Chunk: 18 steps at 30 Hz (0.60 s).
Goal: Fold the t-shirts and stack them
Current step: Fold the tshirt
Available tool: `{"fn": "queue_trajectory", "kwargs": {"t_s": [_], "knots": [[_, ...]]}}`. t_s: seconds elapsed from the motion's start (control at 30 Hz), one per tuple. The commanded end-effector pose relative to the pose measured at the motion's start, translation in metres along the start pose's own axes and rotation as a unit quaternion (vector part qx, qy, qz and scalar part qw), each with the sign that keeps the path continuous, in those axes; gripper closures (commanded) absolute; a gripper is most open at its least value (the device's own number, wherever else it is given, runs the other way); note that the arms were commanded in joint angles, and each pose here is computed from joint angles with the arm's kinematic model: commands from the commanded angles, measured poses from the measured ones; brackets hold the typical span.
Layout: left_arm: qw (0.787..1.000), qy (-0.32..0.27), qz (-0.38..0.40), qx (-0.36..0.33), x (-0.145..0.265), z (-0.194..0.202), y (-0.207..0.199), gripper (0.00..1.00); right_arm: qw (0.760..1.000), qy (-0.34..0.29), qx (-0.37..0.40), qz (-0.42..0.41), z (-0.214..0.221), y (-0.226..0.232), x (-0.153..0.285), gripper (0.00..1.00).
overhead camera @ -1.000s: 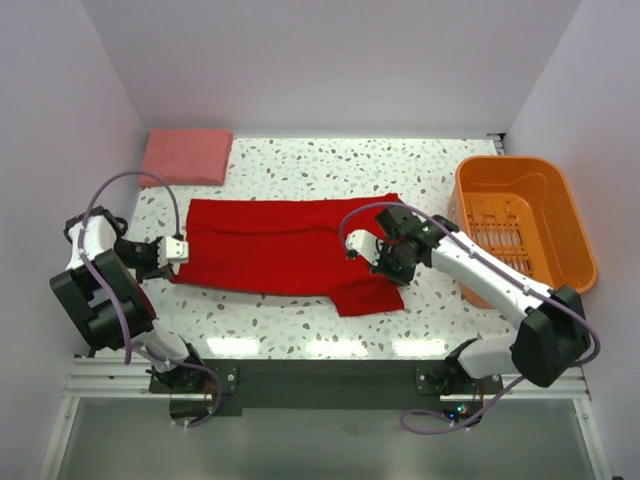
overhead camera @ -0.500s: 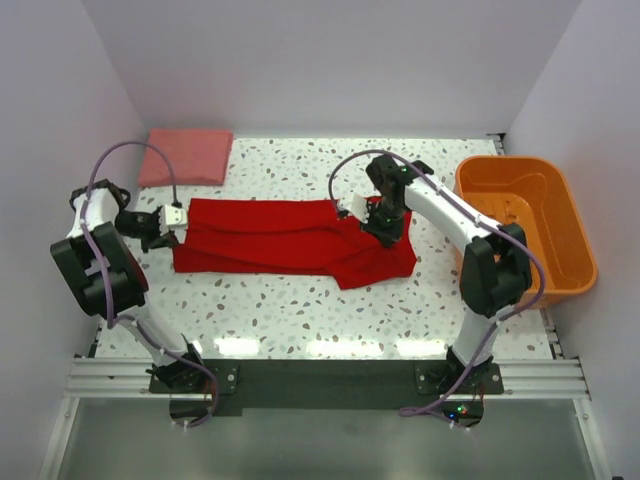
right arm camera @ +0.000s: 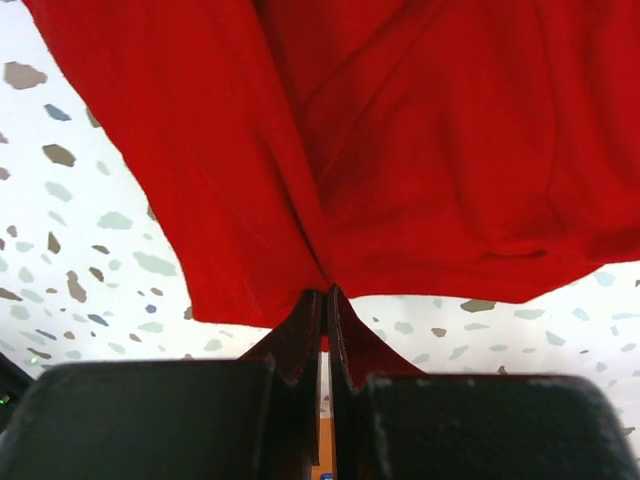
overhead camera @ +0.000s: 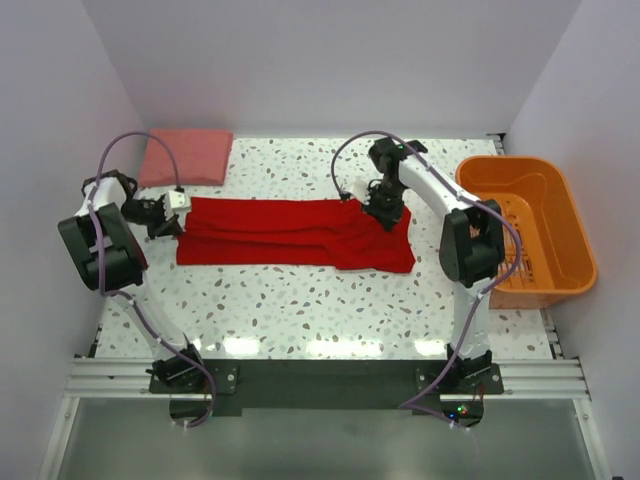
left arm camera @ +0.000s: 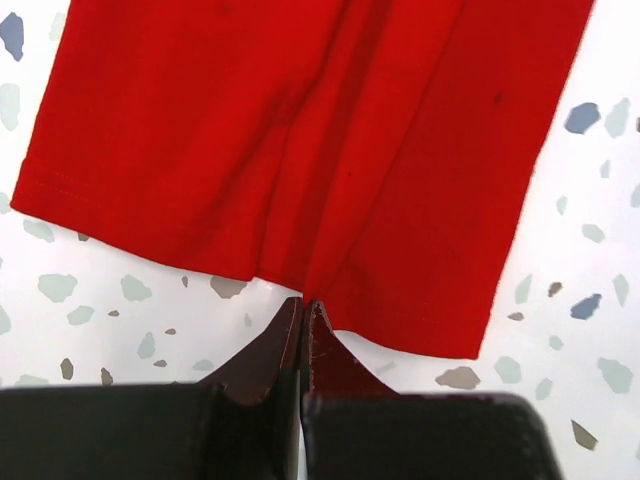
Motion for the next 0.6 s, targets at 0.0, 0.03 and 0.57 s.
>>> {"fn": "queue_trajectory", "kwargs": {"t_s": [0.0,0.03,0.57], "knots": [[1.000,-0.002,-0.030,0.003,0.000,0.001,0.019,1.00,1.000,-0.007,0.010,-0.008,-0.005,-0.005,0.007,1.00],[0.999,-0.001,-0.033,0.004,0.000,0.001,0.021,1.00,1.000,-0.008,0.009,-0.006,-0.006,-0.007,0.006,1.00],[0.980,-0.008,-0.089,0.180,0.030,-0.005,0.028,0.54,0.985,-0.018,-0.168,-0.029,0.014,-0.007,0.025,0.53]]}}
Point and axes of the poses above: each gripper's point midway between its finger pads, its own x axis back along the fingers, its own y axis along the line the jaws close on, z = x × y, the point moved 8 cm from there along x, back along the fingers, and after that the axes turned 12 degrees about -x, right-handed, at the moved point
